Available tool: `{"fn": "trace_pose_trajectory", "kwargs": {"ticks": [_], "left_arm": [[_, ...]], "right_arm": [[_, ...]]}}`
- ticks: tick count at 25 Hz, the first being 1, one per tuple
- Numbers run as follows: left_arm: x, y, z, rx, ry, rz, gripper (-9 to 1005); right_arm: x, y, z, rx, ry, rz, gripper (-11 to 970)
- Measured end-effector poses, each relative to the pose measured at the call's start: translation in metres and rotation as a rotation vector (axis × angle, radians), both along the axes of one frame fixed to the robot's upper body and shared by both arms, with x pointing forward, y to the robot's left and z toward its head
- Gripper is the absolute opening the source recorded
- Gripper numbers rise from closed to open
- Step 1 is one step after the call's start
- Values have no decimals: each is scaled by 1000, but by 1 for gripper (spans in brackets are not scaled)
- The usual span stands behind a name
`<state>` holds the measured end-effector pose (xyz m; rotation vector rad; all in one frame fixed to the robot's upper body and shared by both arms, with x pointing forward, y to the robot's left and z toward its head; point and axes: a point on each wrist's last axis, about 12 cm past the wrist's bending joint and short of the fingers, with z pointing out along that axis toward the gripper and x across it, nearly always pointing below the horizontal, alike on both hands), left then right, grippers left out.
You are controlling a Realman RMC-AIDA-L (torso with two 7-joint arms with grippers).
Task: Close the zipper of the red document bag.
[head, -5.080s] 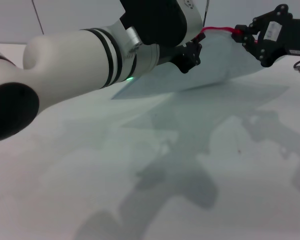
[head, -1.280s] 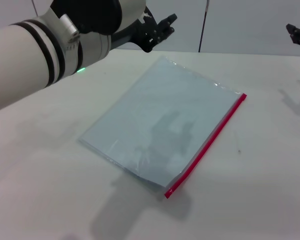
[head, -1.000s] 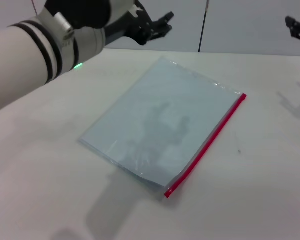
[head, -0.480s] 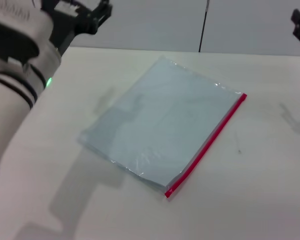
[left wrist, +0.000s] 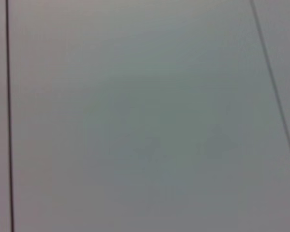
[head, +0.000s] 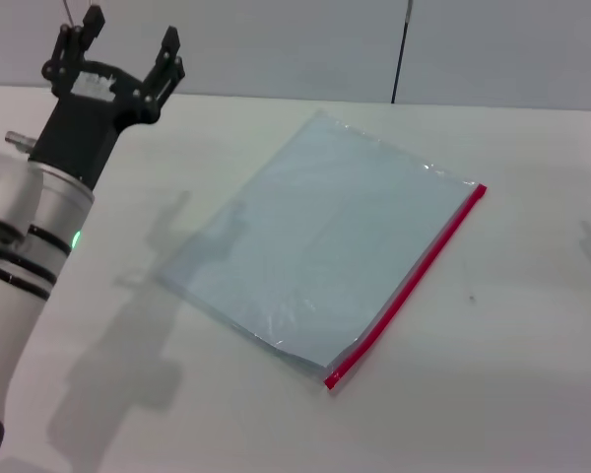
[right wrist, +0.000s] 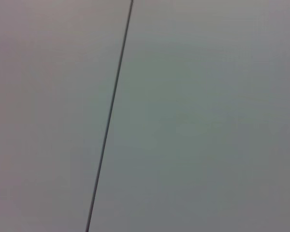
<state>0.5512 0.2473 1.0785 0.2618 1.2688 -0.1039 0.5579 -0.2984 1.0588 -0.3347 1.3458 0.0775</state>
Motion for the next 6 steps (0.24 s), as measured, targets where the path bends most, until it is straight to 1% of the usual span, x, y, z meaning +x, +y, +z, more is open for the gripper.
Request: {"fn": "trace_pose_trajectory", "kwargs": {"ticks": [6], "left_arm": [[-4,0,-5,10,3,-7,848]], "right_arm": [[-5,-3,-4,22,15,-17,701]]}}
